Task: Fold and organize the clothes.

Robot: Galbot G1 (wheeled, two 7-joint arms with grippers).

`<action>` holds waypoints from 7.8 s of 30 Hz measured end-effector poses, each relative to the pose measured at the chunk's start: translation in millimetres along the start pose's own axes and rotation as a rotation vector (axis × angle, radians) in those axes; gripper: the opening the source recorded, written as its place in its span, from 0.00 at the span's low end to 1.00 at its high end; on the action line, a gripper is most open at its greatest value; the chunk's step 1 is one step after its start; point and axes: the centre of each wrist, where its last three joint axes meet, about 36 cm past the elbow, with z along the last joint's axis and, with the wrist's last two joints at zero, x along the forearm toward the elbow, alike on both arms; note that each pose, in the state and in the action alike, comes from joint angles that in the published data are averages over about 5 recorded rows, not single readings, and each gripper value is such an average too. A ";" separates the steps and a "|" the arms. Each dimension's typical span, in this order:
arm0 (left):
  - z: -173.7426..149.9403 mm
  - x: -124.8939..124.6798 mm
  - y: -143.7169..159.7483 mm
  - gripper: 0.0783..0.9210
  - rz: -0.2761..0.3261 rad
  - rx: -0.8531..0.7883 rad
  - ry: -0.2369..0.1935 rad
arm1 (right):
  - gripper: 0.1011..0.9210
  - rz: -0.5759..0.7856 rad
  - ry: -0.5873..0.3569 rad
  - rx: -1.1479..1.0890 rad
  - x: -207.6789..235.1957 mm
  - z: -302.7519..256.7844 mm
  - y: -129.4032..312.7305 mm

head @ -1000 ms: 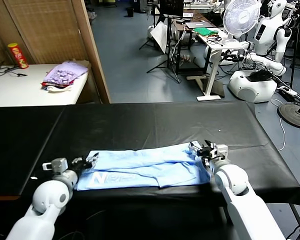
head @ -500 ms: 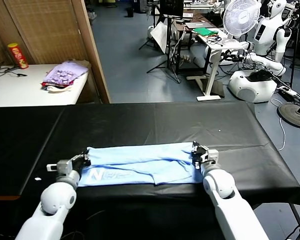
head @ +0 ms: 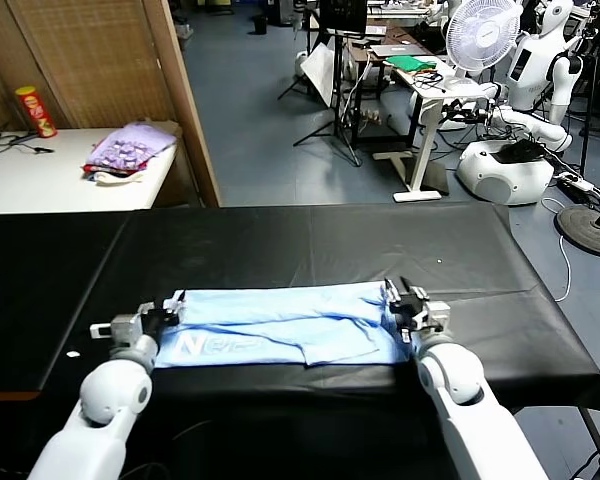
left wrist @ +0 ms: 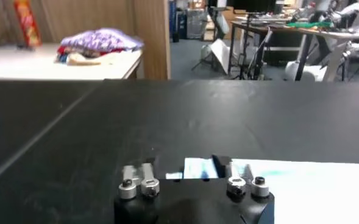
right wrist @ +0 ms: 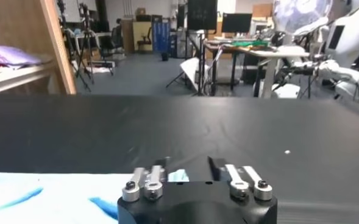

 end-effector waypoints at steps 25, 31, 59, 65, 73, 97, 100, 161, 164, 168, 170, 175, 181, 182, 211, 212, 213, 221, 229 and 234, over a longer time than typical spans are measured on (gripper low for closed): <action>48.8 39.0 -1.5 0.28 0.024 0.038 0.036 | 0.85 -0.031 -0.027 0.009 10.1 -7.3 14.6; 52.7 37.5 3.7 0.08 -0.003 -0.086 0.016 | 0.85 -0.022 -0.025 0.008 17.0 -12.5 14.2; -33.1 83.4 -68.6 0.08 0.229 -0.031 0.035 | 0.85 0.043 -0.033 0.014 54.0 -17.6 15.0; -30.5 77.7 -111.5 0.08 0.343 0.080 0.043 | 0.85 0.050 -0.027 0.017 55.2 -15.4 14.7; -26.6 70.0 -148.8 0.08 0.405 0.168 0.046 | 0.85 0.044 -0.023 0.014 49.2 -13.8 17.8; -9.9 55.4 -158.0 0.84 0.400 0.198 -0.027 | 0.85 -0.007 -0.011 0.016 42.2 -6.9 27.3; -4.9 50.0 -134.8 0.85 0.367 0.177 -0.041 | 0.85 -0.015 -0.009 0.016 40.8 -6.1 28.8; -75.8 71.0 36.2 0.07 -0.171 -0.526 -0.265 | 0.85 -0.024 -0.017 0.001 45.1 -11.3 39.3; -64.4 70.5 10.1 0.07 -0.076 -0.410 -0.250 | 0.85 -0.015 -0.011 0.007 48.0 -8.3 36.8; -40.8 66.3 -34.1 0.07 0.029 -0.215 -0.157 | 0.85 -0.007 -0.001 0.013 50.0 -2.9 35.4; -30.0 63.7 -57.2 0.07 0.078 -0.141 -0.127 | 0.85 -0.008 0.005 0.017 50.0 -0.6 36.1; -7.1 57.1 -111.6 0.07 0.172 -0.029 -0.100 | 0.85 -0.028 0.012 0.019 47.1 1.8 39.7; 11.2 53.4 -157.8 0.22 0.271 0.028 -0.128 | 0.85 -0.114 0.031 -0.014 41.3 1.5 46.2; 13.9 53.4 -162.6 0.29 0.290 0.029 -0.143 | 0.85 -0.132 0.039 -0.022 40.3 1.1 47.3; 10.9 89.7 -119.3 0.85 0.383 0.011 -0.403 | 0.17 -0.481 0.185 -0.079 -18.1 5.3 155.3; 11.4 90.6 -118.5 0.85 0.377 0.011 -0.404 | 0.12 -0.477 0.182 -0.070 -19.0 5.9 154.8; 12.0 91.3 -117.5 0.85 0.373 0.009 -0.405 | 0.08 -0.471 0.179 -0.063 -19.8 6.6 153.9; 20.2 94.0 -108.0 0.85 0.317 -0.050 -0.408 | 0.02 -0.405 0.097 0.064 -19.4 15.1 128.2; 37.5 91.2 -93.8 0.85 0.306 -0.069 -0.413 | 0.38 -0.343 -0.097 0.273 -1.3 15.3 69.7; 41.3 94.6 -84.0 0.85 0.262 -0.081 -0.358 | 0.69 -0.291 -0.215 0.295 23.3 15.1 52.5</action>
